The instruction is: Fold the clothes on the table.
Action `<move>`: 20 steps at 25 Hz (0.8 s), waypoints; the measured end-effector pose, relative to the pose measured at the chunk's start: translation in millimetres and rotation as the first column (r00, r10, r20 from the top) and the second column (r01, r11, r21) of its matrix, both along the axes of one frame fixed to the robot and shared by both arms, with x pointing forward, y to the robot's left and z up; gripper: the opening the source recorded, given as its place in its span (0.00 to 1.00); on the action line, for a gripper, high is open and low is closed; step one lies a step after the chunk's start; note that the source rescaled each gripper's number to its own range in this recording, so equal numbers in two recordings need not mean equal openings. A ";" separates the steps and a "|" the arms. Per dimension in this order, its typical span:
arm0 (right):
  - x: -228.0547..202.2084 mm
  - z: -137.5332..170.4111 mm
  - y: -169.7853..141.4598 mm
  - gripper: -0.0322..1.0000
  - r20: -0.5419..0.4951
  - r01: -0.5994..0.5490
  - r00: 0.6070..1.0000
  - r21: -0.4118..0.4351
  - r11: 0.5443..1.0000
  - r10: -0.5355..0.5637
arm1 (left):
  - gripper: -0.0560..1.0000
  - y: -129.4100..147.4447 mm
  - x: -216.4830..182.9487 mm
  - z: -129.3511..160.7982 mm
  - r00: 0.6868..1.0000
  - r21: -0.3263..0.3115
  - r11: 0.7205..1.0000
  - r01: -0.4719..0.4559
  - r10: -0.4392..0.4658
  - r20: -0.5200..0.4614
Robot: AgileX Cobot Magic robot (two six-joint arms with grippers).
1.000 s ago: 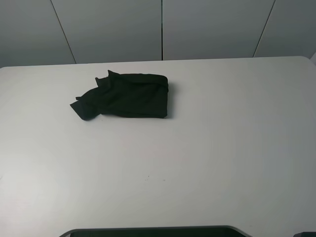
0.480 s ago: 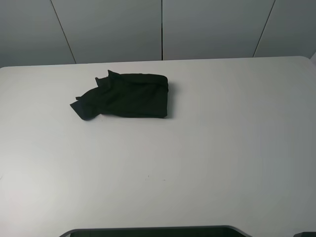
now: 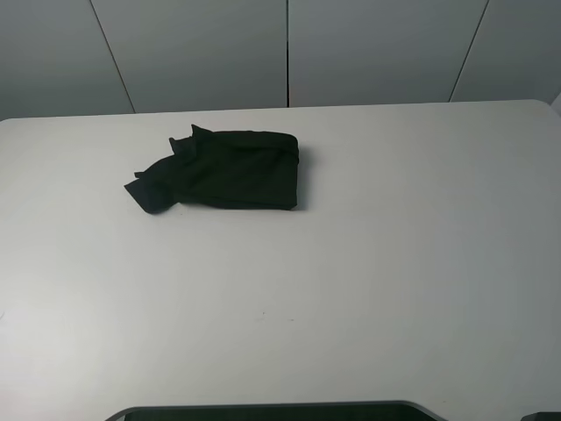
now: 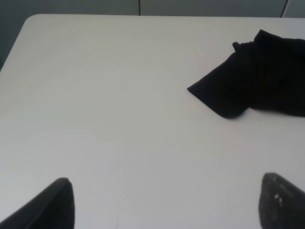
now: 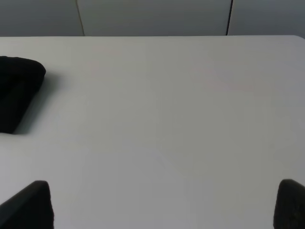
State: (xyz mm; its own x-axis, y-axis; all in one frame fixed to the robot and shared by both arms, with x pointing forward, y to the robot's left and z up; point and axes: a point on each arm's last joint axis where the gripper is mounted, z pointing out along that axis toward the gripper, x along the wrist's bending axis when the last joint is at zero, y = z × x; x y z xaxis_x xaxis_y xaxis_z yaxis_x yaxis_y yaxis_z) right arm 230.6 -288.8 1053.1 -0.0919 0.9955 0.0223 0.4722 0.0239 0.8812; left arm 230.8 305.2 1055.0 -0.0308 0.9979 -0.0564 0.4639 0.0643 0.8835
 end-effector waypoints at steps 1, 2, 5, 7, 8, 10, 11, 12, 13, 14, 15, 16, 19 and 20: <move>-0.2 0.0 -0.1 0.99 0.000 -0.014 1.000 0.000 1.000 0.014 | 1.00 0.0 0.0 0.0 1.000 0.002 1.000 0.001 -0.001 0.000; -0.3 0.0 -0.2 0.99 0.000 -0.023 1.000 0.000 1.000 0.023 | 1.00 0.0 0.0 0.0 1.000 0.002 1.000 0.001 -0.001 0.000; -0.3 0.0 -0.2 0.99 0.000 -0.029 1.000 -0.002 1.000 0.029 | 1.00 0.0 0.0 0.0 1.000 0.002 1.000 0.001 -0.001 0.000; -0.3 0.0 -0.2 0.99 0.000 -0.029 1.000 -0.002 1.000 0.029 | 1.00 0.0 0.0 0.0 1.000 0.002 1.000 0.001 -0.001 0.000; -0.3 0.0 -0.2 0.99 0.000 -0.029 1.000 -0.002 1.000 0.029 | 1.00 0.0 0.0 0.0 1.000 0.002 1.000 0.001 -0.001 0.000; -0.3 0.0 -0.2 0.99 0.000 -0.029 1.000 -0.002 1.000 0.029 | 1.00 0.0 0.0 0.0 1.000 0.002 1.000 0.001 -0.001 0.000; -0.3 0.0 -0.2 0.99 0.000 -0.029 1.000 -0.002 1.000 0.029 | 1.00 0.0 0.0 0.0 1.000 0.002 1.000 0.001 -0.001 0.000; -0.3 0.0 -0.2 0.99 0.000 -0.029 1.000 -0.002 1.000 0.029 | 1.00 0.0 0.0 0.0 1.000 0.002 1.000 0.001 -0.001 0.000; -0.3 0.0 -0.2 0.99 0.000 -0.029 1.000 -0.002 1.000 0.029 | 1.00 0.0 0.0 0.0 1.000 0.002 1.000 0.001 -0.001 0.000; -0.3 0.0 -0.2 0.99 0.000 -0.029 1.000 -0.002 1.000 0.029 | 1.00 -0.1 0.0 0.0 1.000 0.001 1.000 0.001 -0.001 0.000; -0.3 0.0 -0.2 0.99 0.000 -0.029 1.000 -0.002 1.000 0.029 | 1.00 -0.1 0.0 0.0 1.000 0.001 1.000 0.001 -0.001 0.000; -0.3 0.0 -0.2 0.99 0.000 -0.029 1.000 -0.002 1.000 0.029 | 1.00 -0.1 0.0 0.0 1.000 0.001 1.000 0.001 -0.001 0.000; -0.4 0.1 0.3 0.99 0.000 -0.032 0.999 0.004 0.999 0.032 | 1.00 -0.1 0.0 0.0 1.000 0.001 1.000 0.001 -0.001 0.000; -0.4 0.1 0.6 0.99 0.000 -0.034 0.999 0.007 0.999 0.034 | 1.00 -0.1 0.0 0.0 1.000 0.001 1.000 0.001 -0.001 0.000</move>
State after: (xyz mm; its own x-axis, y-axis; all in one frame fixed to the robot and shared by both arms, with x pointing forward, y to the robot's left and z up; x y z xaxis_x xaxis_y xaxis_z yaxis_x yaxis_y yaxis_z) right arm 230.2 -288.1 1053.2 -0.1262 0.9916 0.0291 0.4710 0.0341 0.8815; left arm 230.8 305.1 1055.0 -0.0296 0.9980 -0.0553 0.4640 0.0627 0.8836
